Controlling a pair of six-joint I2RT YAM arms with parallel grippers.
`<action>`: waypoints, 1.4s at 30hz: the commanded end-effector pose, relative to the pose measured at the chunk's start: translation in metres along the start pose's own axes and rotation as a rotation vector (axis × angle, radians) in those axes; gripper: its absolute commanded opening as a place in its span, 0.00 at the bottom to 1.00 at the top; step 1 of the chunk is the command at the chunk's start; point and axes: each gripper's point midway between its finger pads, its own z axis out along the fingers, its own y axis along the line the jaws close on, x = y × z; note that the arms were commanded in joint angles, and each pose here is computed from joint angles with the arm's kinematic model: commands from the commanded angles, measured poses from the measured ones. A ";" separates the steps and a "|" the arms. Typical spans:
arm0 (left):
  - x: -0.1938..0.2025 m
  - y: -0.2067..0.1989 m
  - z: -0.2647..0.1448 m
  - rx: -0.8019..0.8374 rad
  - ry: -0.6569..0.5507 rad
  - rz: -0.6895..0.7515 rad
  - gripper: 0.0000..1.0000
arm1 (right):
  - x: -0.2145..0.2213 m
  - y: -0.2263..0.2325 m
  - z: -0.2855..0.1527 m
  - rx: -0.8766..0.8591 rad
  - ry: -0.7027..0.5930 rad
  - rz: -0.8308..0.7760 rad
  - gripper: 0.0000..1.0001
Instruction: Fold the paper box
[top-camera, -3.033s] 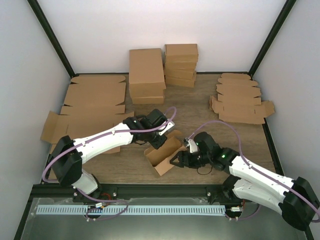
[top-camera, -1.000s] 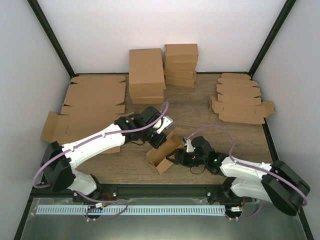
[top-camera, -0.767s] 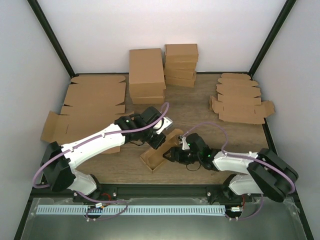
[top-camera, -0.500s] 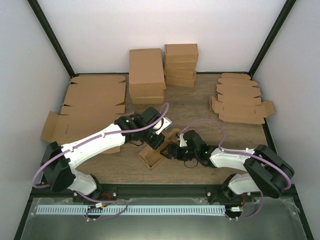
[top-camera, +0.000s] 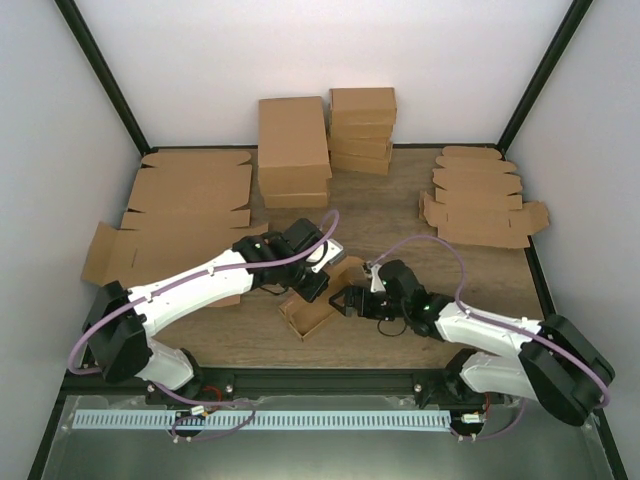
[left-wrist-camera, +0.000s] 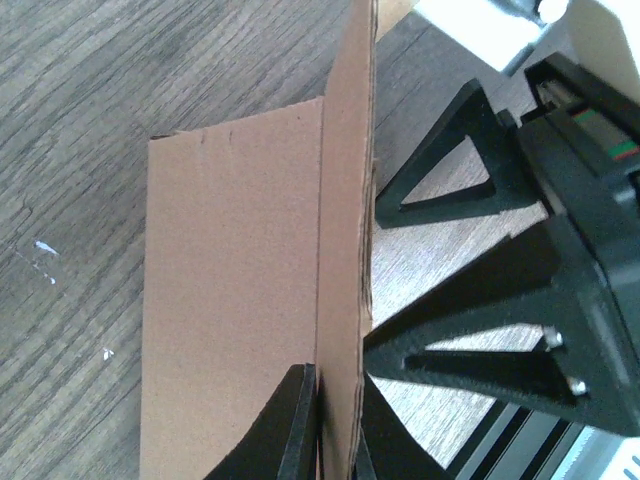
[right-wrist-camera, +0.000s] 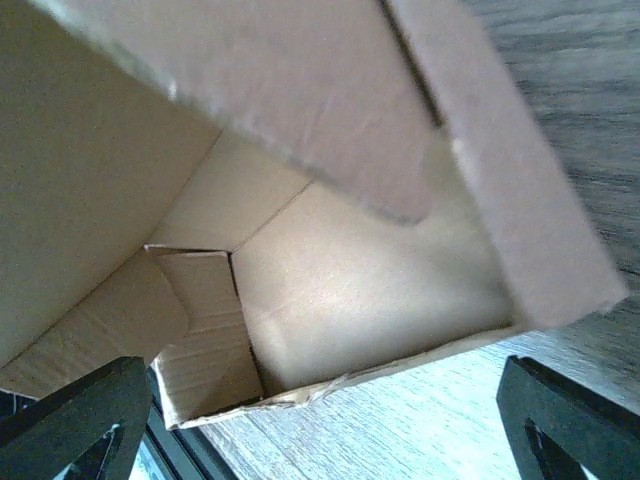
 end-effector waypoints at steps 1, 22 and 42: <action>0.002 -0.001 0.007 0.005 0.003 -0.006 0.09 | -0.004 -0.013 -0.008 0.049 -0.010 0.018 0.98; 0.009 0.000 0.018 0.020 0.019 -0.019 0.09 | -0.061 -0.023 -0.049 -0.057 -0.200 0.172 0.01; 0.012 -0.002 0.022 0.034 0.021 -0.024 0.09 | -0.085 0.010 -0.017 -0.212 -0.159 0.208 0.01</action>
